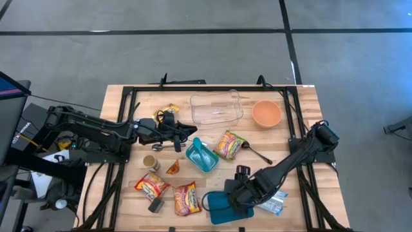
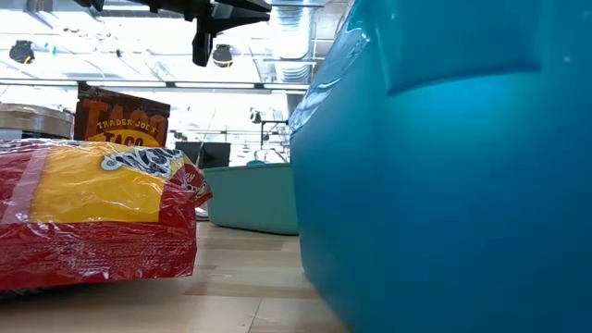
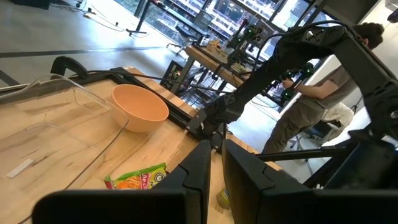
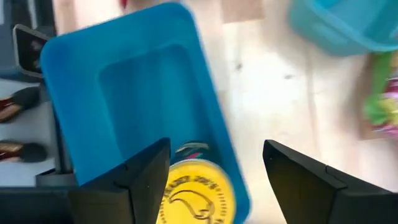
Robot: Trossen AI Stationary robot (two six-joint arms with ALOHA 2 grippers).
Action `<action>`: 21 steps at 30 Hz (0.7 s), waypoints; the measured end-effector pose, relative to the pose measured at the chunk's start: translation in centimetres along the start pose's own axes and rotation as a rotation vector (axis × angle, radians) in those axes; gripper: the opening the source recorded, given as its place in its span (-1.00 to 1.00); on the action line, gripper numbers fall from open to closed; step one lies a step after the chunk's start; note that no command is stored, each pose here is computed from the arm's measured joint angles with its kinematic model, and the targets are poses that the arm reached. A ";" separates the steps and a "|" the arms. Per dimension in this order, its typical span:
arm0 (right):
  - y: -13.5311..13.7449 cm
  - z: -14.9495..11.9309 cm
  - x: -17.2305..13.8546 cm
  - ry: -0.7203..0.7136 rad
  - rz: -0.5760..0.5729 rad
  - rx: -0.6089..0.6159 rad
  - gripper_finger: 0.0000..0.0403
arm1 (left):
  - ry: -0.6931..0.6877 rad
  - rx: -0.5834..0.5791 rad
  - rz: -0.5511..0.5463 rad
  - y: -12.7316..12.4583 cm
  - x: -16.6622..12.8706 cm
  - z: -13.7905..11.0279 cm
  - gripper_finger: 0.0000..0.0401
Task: Pick & Place Food Item
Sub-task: Put the black seasoning bottle into the blue bin
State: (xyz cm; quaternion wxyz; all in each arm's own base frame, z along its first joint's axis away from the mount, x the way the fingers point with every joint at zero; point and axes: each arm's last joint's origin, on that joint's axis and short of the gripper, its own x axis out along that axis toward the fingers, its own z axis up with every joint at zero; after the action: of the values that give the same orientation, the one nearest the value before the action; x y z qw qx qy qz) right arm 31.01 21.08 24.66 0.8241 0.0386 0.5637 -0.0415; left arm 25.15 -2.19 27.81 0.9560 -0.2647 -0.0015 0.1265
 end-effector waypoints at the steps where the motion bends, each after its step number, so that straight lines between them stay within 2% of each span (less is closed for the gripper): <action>1: 0.0 0.1 -0.3 -0.007 -0.014 -0.001 0.24 | 0.000 0.000 0.000 0.0 0.0 0.0 -0.82; 6: -0.2 0.8 -1.9 -0.045 -0.074 -0.004 0.24 | 0.000 0.000 -0.001 0.0 0.0 0.0 -0.82; 14: -1.1 0.9 -3.7 -0.028 -0.215 -0.061 0.24 | 0.002 0.000 -0.003 0.0 0.0 0.0 -0.82; 21: -1.1 1.7 -4.0 -0.086 -0.211 -0.068 0.24 | 0.002 0.000 -0.003 0.0 0.0 0.0 -0.82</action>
State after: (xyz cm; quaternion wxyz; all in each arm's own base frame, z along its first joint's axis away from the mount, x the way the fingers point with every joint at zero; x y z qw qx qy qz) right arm 30.97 19.90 28.99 0.8392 -0.0507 0.5300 -0.1106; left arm 25.16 -2.20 27.80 0.9561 -0.2649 -0.0009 0.1249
